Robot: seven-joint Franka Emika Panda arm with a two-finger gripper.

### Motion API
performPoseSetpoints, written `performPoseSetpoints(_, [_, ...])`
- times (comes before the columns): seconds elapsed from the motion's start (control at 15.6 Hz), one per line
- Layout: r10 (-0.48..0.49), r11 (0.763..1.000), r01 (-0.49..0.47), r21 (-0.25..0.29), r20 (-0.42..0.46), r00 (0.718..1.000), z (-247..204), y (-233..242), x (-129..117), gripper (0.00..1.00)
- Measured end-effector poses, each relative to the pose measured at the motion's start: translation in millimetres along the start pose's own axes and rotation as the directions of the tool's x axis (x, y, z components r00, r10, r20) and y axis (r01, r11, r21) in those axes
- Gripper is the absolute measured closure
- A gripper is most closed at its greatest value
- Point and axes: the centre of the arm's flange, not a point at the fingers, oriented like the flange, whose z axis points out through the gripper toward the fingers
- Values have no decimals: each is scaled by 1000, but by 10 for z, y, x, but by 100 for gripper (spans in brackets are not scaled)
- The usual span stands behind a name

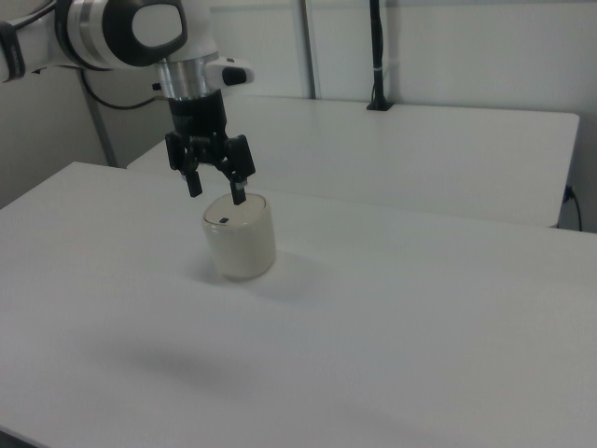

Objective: Open the trash bin
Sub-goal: 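Move the gripper toward the cream trash bin, closing the fingers, then lower the closed gripper onto the button on the bin lid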

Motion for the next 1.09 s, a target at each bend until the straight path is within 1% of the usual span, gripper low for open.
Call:
performPoseSetpoints(0.26, [-82, 997, 82, -7, -9, 997, -50, -466, 2, 0])
performPoseSetpoints(0.38, [-107, 994, 107, -9, -12, 994, -69, -611, -6, 0])
performPoseSetpoints(0.45, [-112, 994, 112, -10, -13, 994, -73, -640, -9, 2])
performPoseSetpoints(0.51, [-114, 993, 114, -10, -13, 993, -75, -649, -10, 6])
performPoseSetpoints(0.58, [-115, 993, 115, -10, -13, 993, -77, -649, -10, 6])
performPoseSetpoints(0.64, [-115, 993, 115, -10, -14, 993, -80, -648, -11, 11])
performPoseSetpoints(0.96, [-129, 992, 129, -11, -15, 992, -87, -717, -16, 69])
performPoseSetpoints(1.03, [-131, 991, 131, -11, -16, 991, -88, -731, -16, 77])
performPoseSetpoints(1.09, [-133, 991, 133, -11, -22, 991, -93, -742, -9, 88])
